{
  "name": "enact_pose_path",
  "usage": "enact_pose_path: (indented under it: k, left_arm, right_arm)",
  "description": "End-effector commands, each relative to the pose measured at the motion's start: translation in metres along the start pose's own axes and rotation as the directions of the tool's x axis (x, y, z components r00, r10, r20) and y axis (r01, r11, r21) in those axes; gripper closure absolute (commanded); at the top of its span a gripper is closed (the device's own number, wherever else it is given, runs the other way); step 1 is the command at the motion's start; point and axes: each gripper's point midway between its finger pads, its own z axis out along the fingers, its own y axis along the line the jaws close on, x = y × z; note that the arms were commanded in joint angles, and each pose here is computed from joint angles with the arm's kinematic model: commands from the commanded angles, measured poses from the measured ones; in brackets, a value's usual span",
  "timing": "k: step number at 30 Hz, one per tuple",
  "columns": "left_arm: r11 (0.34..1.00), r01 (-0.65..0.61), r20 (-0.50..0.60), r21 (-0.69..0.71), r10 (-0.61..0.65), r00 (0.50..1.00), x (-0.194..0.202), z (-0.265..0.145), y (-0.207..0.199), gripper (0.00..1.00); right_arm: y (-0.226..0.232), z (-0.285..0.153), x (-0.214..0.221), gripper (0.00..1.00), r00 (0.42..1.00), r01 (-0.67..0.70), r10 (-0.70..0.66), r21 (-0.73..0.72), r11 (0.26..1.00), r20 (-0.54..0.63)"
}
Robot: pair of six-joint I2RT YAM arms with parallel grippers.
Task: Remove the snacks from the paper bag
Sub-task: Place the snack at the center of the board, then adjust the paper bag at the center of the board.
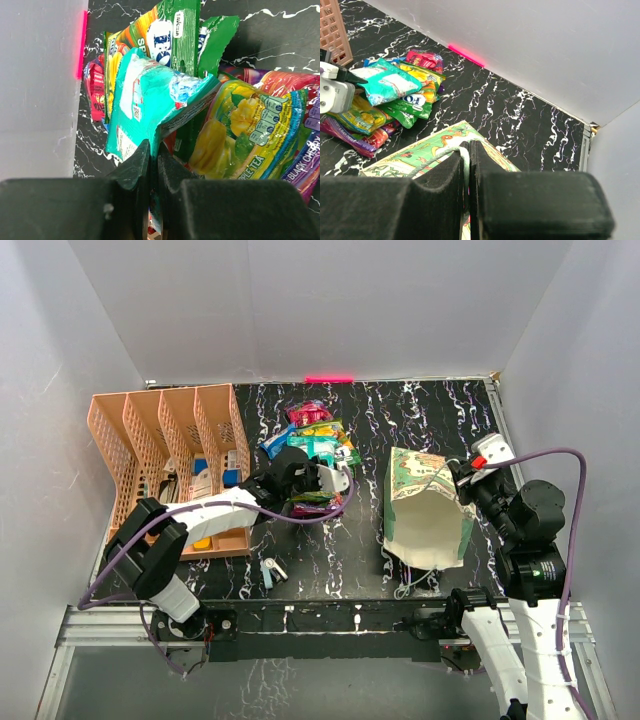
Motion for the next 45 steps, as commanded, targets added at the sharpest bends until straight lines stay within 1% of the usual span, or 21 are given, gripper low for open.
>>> enact_pose_path:
  k: [1, 3, 5, 7, 9, 11, 12, 13, 16, 18, 20, 23, 26, 28, 30, 31, 33, 37, 40, 43, 45]
  left_arm:
    - [0.999, 0.035, 0.067, 0.023, -0.036, 0.997, -0.015, -0.009, -0.001, 0.95]
    - [0.999, 0.033, 0.056, 0.033, -0.035, 0.998, -0.01, -0.011, -0.006, 0.9]
    - [0.998, 0.033, 0.044, 0.045, -0.035, 0.998, -0.007, -0.011, -0.01, 0.81]
    - [0.997, 0.045, 0.054, 0.066, -0.049, 0.997, -0.008, -0.013, -0.015, 0.67]
    - [0.992, 0.066, 0.089, 0.111, -0.076, 0.993, -0.015, -0.018, -0.022, 0.57]
    - [0.983, 0.102, 0.148, 0.156, -0.126, 0.981, -0.028, -0.027, -0.026, 0.47]
    - [0.979, 0.122, 0.183, 0.161, -0.152, 0.971, -0.035, -0.033, -0.024, 0.39]
    - [0.977, 0.14, 0.226, 0.163, -0.175, 0.958, -0.044, -0.041, -0.019, 0.35]
    - [0.967, 0.172, 0.334, 0.185, -0.227, 0.915, -0.067, -0.062, -0.009, 0.31]
    - [0.965, 0.175, 0.403, 0.193, -0.241, 0.883, -0.083, -0.076, -0.002, 0.12]
    - [0.964, 0.191, 0.473, 0.183, -0.257, 0.843, -0.1, -0.092, 0.01, 0.05]
    - [0.963, 0.249, 0.549, 0.102, -0.263, 0.793, -0.113, -0.114, 0.035, 0.03]
    - [0.934, 0.358, 0.584, -0.024, -0.277, 0.763, -0.106, -0.129, 0.06, 0.03]
    - [0.91, 0.405, 0.604, -0.092, -0.272, 0.749, -0.102, -0.137, 0.072, 0.02]
    - [0.876, 0.462, 0.609, -0.139, -0.292, 0.738, -0.097, -0.142, 0.084, 0.02]
    - [0.855, 0.494, 0.615, -0.155, -0.308, 0.726, -0.095, -0.145, 0.089, 0.02]
    - [0.817, 0.551, 0.619, -0.169, -0.347, 0.704, -0.091, -0.149, 0.096, 0.02]
    - [0.771, 0.615, 0.616, -0.167, -0.405, 0.676, -0.088, -0.153, 0.104, 0.02]
    - [0.751, 0.638, 0.62, -0.173, -0.42, 0.663, -0.087, -0.159, 0.109, 0.01]
    - [0.733, 0.652, 0.626, -0.193, -0.419, 0.657, -0.085, -0.163, 0.114, 0.02]
    - [0.724, 0.658, 0.628, -0.206, -0.418, 0.656, -0.083, -0.166, 0.116, 0.02]
  right_arm:
    - [-0.003, 0.001, -0.019, 0.93, 0.998, 0.012, -0.012, 0.001, 1.0, 0.056]
    - [-0.003, 0.0, -0.021, 0.93, 0.998, 0.012, -0.012, 0.002, 1.0, 0.059]
    - [-0.002, -0.001, -0.021, 0.93, 0.998, 0.009, -0.009, -0.001, 1.0, 0.057]
    - [-0.001, 0.0, -0.019, 0.93, 0.999, 0.001, -0.001, -0.004, 1.0, 0.05]
    - [0.0, 0.001, -0.017, 0.93, 0.999, -0.01, 0.01, -0.012, 1.0, 0.041]
    - [0.001, 0.002, -0.018, 0.93, 0.999, -0.027, 0.028, -0.022, 0.999, 0.035]
    - [0.002, 0.002, -0.019, 0.93, 0.999, -0.04, 0.04, -0.027, 0.999, 0.033]
    - [0.002, 0.003, -0.022, 0.93, 0.998, -0.058, 0.059, -0.027, 0.998, 0.035]
    - [-0.006, 0.004, -0.034, 0.93, 0.986, -0.164, 0.163, 0.012, 0.986, 0.035]
    - [-0.011, 0.006, -0.042, 0.93, 0.966, -0.257, 0.256, 0.039, 0.966, 0.022]
    - [-0.015, 0.011, -0.048, 0.93, 0.935, -0.354, 0.355, 0.062, 0.933, -0.006]
    - [-0.02, 0.02, -0.057, 0.93, 0.881, -0.465, 0.471, 0.088, 0.881, -0.049]
    - [-0.031, 0.027, -0.07, 0.93, 0.855, -0.509, 0.517, 0.126, 0.851, -0.04]
    - [-0.054, 0.032, -0.067, 0.93, 0.84, -0.523, 0.542, 0.243, 0.817, -0.011]
    - [-0.083, 0.037, -0.053, 0.93, 0.844, -0.496, 0.537, 0.395, 0.773, 0.009]
    - [-0.099, 0.038, -0.043, 0.93, 0.844, -0.475, 0.536, 0.482, 0.736, 0.015]
    - [-0.121, 0.045, -0.019, 0.93, 0.849, -0.418, 0.528, 0.6, 0.682, -0.009]
    - [-0.135, 0.066, 0.025, 0.93, 0.837, -0.354, 0.539, 0.656, 0.667, -0.097]
    - [-0.149, 0.061, 0.05, 0.93, 0.822, -0.334, 0.557, 0.689, 0.643, -0.121]
    - [-0.165, 0.05, 0.067, 0.93, 0.821, -0.308, 0.556, 0.716, 0.627, -0.133]
    - [-0.171, 0.046, 0.068, 0.92, 0.832, -0.279, 0.536, 0.729, 0.625, -0.142]
